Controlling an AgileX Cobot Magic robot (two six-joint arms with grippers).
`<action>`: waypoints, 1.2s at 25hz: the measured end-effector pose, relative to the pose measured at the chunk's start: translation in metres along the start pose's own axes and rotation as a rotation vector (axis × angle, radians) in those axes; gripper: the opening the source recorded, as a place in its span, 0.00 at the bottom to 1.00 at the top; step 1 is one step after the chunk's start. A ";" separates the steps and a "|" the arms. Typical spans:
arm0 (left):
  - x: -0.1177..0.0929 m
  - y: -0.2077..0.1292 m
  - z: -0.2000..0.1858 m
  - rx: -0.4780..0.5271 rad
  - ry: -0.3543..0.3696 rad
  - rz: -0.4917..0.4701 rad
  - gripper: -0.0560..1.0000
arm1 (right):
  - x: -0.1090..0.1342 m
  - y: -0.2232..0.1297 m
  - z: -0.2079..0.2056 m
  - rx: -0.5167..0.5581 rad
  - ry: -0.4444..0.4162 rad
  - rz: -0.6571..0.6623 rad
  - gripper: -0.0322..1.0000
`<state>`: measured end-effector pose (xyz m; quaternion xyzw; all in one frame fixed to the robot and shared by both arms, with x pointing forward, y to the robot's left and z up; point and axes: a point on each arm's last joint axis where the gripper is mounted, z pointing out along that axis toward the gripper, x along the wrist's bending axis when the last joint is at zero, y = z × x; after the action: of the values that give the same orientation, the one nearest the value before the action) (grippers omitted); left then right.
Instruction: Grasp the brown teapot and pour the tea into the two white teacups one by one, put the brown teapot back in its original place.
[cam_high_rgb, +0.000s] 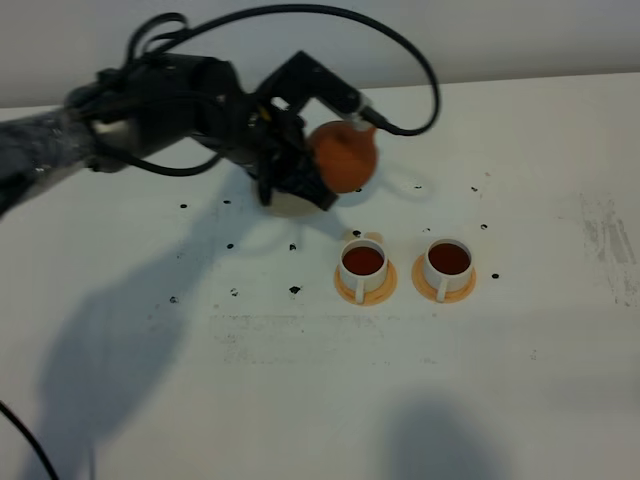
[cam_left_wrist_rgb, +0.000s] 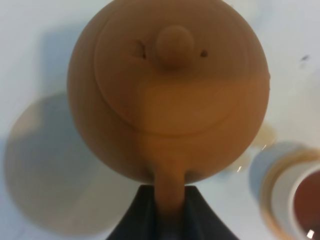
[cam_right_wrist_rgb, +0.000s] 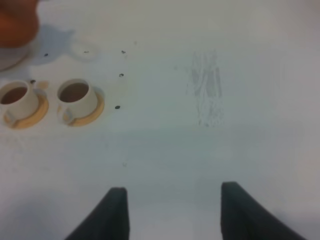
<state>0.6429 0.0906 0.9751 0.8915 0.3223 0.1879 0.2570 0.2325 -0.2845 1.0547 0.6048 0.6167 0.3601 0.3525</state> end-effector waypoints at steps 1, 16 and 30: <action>0.004 -0.005 -0.003 0.008 0.006 -0.019 0.13 | 0.000 0.000 0.000 0.000 0.000 0.000 0.44; 0.028 -0.027 -0.009 0.050 0.038 -0.123 0.13 | 0.000 0.000 0.000 0.000 0.000 0.000 0.44; 0.039 -0.042 0.009 0.079 0.051 -0.155 0.13 | 0.000 0.000 0.000 0.000 0.000 0.000 0.44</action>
<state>0.6552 0.1418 0.9504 0.8682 0.4039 0.1772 0.2274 0.2325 -0.2845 1.0547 0.6048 0.6167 0.3601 0.3525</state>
